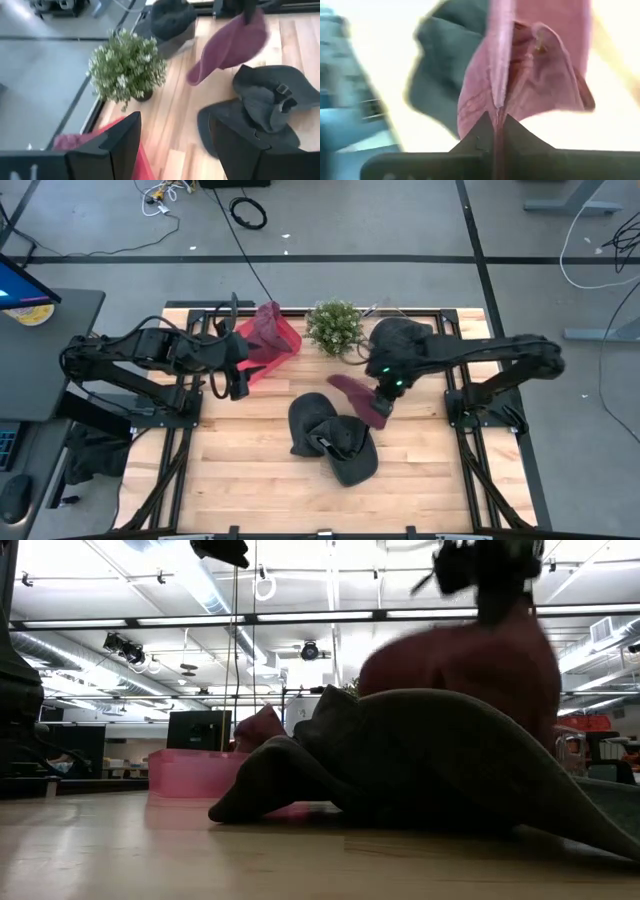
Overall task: Pick & Place hat
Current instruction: Put the red cap into the red bin
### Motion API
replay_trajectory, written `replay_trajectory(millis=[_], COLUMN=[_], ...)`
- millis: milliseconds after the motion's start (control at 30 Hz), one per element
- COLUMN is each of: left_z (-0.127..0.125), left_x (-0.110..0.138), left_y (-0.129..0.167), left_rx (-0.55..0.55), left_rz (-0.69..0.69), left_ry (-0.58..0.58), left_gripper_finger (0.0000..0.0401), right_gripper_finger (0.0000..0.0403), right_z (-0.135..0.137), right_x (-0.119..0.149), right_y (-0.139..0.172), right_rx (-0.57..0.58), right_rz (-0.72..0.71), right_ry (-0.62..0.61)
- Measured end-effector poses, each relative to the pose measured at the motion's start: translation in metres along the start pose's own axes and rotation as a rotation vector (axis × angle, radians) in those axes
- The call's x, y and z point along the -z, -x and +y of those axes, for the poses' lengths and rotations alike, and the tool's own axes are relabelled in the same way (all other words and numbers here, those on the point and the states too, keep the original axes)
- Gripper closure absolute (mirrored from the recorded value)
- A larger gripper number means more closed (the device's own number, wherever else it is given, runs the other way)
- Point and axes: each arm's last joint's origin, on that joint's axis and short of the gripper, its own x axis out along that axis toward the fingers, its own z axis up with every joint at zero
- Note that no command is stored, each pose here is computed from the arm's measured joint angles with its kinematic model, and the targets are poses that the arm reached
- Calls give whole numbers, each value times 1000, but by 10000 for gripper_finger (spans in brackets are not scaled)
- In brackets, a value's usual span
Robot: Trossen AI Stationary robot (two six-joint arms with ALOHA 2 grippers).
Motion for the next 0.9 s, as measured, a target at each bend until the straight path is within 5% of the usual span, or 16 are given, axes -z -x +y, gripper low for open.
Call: replay_trajectory(millis=[367, 667, 900], left_z=[1, 6, 12], left_x=[-22, -40, -47], left_y=[2, 4, 3], left_rx=[-29, 186, 339], left_rz=[-213, -384, -445], left_ry=[-20, 178, 266], left_gripper_finger=[165, 165, 165], right_gripper_finger=[397, 397, 397], right_z=[19, 43, 54], right_x=[15, -1, -11], right_y=[81, 109, 114], right_rx=[-489, -855, -996], right_rz=[-250, -445, -496], right_ry=[50, 248, 358])
